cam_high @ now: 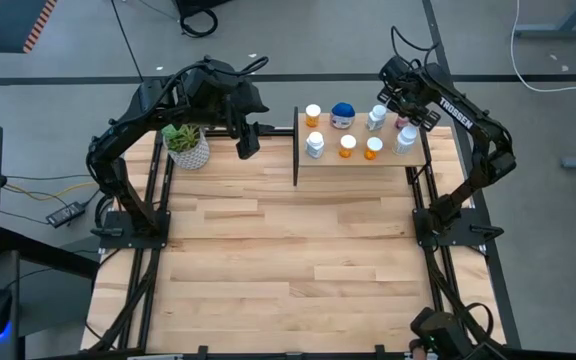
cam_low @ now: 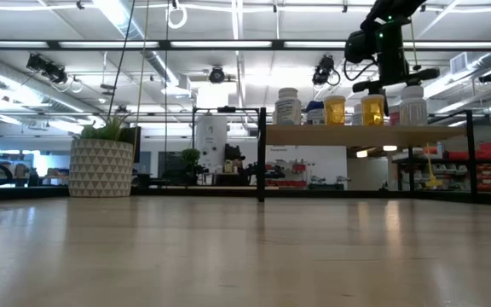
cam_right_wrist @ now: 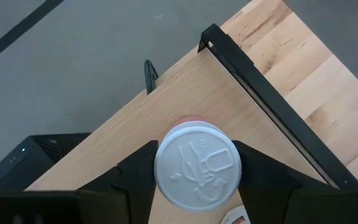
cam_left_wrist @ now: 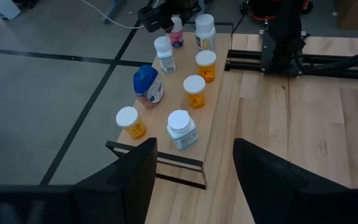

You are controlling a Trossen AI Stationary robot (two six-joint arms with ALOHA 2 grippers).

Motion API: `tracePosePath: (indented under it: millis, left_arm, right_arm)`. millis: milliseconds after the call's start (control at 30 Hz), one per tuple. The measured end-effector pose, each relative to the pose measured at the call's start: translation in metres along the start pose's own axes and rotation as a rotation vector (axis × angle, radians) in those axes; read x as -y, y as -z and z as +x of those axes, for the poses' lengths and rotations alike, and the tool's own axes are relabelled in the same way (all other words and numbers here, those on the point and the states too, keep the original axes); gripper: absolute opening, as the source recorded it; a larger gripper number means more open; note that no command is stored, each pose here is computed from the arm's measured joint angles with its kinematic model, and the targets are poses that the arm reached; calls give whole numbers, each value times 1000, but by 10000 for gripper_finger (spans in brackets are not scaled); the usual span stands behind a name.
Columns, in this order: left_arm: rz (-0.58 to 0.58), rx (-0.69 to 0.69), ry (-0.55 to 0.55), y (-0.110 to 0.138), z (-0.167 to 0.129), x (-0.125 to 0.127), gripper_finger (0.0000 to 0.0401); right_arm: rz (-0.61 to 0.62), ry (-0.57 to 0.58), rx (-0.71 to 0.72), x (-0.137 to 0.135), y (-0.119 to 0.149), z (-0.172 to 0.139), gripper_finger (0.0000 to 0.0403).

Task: Pick and place medicine bottles onto shelf by color
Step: Put the pink pill bottle on the shelf aligned with the white green pill bottle, then return to Home Position

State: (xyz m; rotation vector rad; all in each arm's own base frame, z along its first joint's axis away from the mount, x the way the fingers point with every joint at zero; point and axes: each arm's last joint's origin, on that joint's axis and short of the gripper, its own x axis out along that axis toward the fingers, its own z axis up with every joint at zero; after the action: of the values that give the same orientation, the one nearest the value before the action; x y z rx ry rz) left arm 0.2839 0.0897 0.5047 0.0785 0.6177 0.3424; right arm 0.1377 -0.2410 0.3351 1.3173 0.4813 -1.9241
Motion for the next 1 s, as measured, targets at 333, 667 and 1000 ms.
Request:
tracePosePath:
  millis: [333, 667, 1000]
  left_arm:
    - [-1, -1, 0, 0, 0, 0, 210]
    - [0, -1, 0, 0, 0, 0, 208]
    - [-1, -1, 0, 0, 0, 0, 197]
  right_arm:
    - [-32, -25, 5, -3, 0, 0, 225]
    - [-111, -39, -4, -5, 7, -3, 226]
    - [-213, -29, -5, -6, 20, -9, 226]
